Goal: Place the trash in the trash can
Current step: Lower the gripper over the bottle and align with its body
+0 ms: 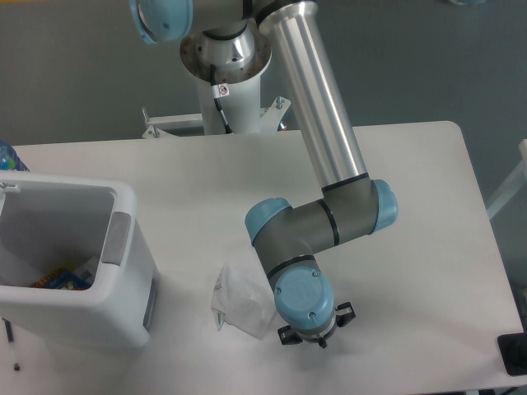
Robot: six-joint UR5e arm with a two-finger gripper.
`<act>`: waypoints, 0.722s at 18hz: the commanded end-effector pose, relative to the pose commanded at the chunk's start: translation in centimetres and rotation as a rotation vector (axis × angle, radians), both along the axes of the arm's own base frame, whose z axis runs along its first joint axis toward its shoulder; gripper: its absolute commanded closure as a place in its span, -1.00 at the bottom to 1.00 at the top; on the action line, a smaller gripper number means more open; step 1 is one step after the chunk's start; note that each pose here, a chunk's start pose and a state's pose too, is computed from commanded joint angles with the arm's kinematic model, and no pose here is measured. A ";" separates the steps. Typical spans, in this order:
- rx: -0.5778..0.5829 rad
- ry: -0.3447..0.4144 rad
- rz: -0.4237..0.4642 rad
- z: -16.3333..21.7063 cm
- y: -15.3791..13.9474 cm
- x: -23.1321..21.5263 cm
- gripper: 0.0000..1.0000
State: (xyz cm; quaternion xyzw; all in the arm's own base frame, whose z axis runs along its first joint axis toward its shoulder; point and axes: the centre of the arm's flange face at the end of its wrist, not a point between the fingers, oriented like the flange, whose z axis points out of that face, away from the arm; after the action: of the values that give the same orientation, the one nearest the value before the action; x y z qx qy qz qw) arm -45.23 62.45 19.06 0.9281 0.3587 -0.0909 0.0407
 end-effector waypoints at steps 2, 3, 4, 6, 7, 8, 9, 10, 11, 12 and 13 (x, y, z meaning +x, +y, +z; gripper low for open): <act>0.006 0.004 -0.002 0.4 0.0 0.0 0.98; 0.010 0.004 -0.003 0.7 0.1 0.0 1.00; 0.017 0.008 -0.005 1.2 0.2 -0.1 1.00; 0.036 0.017 -0.011 2.6 0.2 -0.1 1.00; 0.064 0.012 -0.013 3.5 0.3 -0.1 1.00; 0.099 -0.002 -0.011 4.5 0.2 -0.2 1.00; 0.125 -0.015 -0.010 5.1 0.2 -0.3 1.00; 0.144 -0.010 -0.003 6.1 -0.1 -0.8 1.00; 0.161 0.006 0.000 6.9 -0.4 -1.5 1.00; 0.192 0.022 0.002 7.4 -0.5 -2.1 1.00; 0.229 0.042 -0.001 7.8 -0.2 -2.4 1.00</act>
State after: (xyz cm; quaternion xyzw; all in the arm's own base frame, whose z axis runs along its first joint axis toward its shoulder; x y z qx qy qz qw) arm -47.59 62.22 26.90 0.9247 0.3672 -0.0684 -0.0733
